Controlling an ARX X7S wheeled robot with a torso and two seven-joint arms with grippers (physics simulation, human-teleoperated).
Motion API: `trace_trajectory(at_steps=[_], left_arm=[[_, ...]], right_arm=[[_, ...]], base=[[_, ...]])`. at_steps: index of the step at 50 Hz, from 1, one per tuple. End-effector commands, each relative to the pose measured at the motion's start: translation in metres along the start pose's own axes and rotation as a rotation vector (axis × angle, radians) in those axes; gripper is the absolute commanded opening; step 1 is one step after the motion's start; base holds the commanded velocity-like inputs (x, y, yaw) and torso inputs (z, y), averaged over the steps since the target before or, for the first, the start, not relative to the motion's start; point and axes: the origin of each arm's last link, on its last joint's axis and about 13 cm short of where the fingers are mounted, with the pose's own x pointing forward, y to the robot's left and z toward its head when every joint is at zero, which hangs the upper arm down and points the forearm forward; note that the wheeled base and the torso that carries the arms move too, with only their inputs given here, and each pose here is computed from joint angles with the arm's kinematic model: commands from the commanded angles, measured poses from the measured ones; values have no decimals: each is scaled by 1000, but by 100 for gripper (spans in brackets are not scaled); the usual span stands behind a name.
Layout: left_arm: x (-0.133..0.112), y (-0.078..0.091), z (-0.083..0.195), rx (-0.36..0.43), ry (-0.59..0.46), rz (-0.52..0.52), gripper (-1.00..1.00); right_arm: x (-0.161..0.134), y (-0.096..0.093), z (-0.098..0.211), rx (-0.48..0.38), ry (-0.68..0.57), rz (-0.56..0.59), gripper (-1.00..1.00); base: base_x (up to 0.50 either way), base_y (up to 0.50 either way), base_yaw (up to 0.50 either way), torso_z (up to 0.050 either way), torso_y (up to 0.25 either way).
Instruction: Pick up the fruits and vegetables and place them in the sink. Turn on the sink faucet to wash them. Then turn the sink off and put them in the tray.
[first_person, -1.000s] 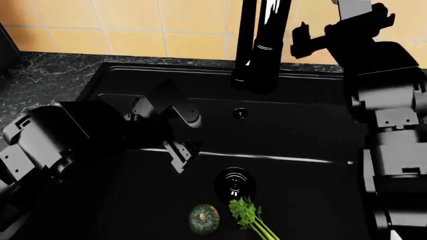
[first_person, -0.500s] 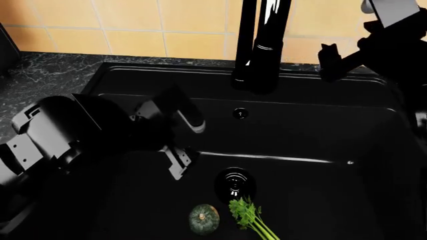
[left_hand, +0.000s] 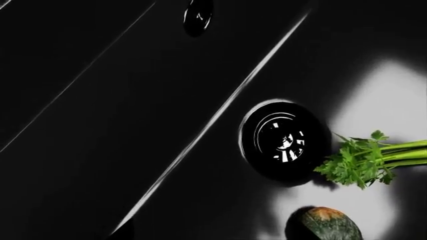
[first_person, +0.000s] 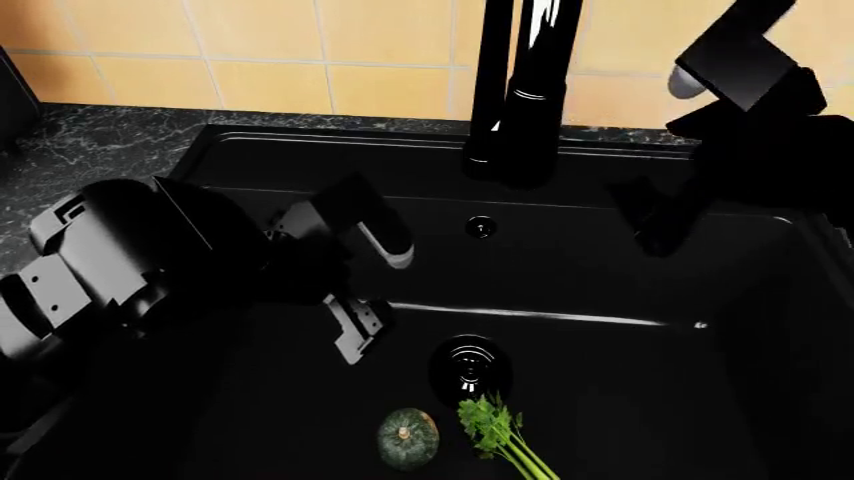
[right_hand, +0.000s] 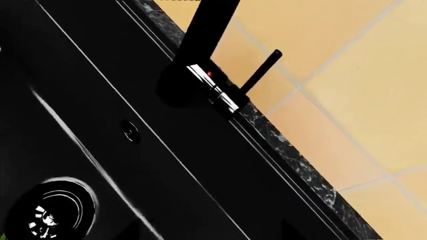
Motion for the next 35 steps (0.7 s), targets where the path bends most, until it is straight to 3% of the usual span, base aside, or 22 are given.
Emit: trace_trajectory(at_steps=[1,17,35], left_arm=[[-3,-1,3,6,2,1,100],[-4,-1,6,12,7,5,100],[-5,0,7,13,9,15,100]], right_arm=[[4,11,7,-41,85,150,100],[29,24,15,-88,231,269,100],[72,44,2,-66,286,370,100]], base=[[0,0,0,0,0],[0,0,0,0,0],[0,0,0,0,0]])
